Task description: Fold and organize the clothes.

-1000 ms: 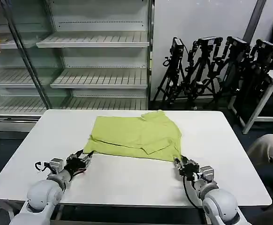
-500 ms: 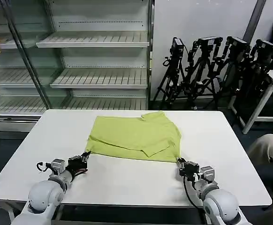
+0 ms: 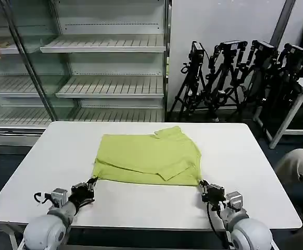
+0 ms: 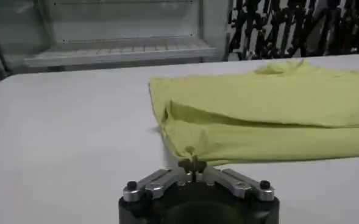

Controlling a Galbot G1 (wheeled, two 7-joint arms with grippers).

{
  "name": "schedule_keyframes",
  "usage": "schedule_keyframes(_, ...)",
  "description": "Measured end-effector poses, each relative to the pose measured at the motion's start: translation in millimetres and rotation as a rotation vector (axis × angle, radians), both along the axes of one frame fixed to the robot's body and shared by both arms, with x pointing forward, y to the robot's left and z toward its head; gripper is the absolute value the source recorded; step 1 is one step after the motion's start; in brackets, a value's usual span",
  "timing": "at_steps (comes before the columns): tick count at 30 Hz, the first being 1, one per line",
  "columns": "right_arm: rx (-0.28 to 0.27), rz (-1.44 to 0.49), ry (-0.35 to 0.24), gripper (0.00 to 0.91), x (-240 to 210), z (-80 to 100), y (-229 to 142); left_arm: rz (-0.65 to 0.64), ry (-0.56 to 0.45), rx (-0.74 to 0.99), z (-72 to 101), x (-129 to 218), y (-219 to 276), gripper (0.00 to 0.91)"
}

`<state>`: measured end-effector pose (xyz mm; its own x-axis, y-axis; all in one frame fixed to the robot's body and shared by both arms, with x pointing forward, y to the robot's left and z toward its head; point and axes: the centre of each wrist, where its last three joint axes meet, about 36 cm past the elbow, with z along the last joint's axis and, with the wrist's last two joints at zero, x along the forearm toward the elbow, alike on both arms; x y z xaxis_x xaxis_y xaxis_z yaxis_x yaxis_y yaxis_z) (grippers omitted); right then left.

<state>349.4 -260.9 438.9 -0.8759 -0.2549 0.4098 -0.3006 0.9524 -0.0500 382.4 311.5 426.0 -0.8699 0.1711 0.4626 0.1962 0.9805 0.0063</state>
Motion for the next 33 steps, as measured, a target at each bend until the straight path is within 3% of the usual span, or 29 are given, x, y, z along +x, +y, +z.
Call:
schedule_keyframes(18, -0.031, 0.002, 0.019, 0.0, -76.9, 12.3, 4.7, 0.027, 0.0, -0.007, 13.5, -97.1, -13.0, 0.02)
schedule_keyframes(19, -0.031, 0.001, 0.022, 0.312, -80.1, 12.9, 5.9, 0.029, 0.003, -0.005, 13.8, -100.6, -12.0, 0.212)
schedule_keyframes(20, -0.033, 0.0, 0.024, 0.907, -82.8, 13.4, 6.8, 0.03, 0.006, -0.003, 14.1, -103.1, -11.1, 0.907)
schedule_keyframes(27, -0.049, -0.002, 0.025, 0.907, -96.0, 25.5, 7.5, 0.021, 0.027, 0.018, 20.3, -116.8, -9.0, 0.907)
schedule_keyframes(33, -0.033, -0.024, -0.014, 0.907, -91.9, 40.7, 5.3, 0.018, -0.002, 0.059, 38.7, -119.0, -7.5, 0.907)
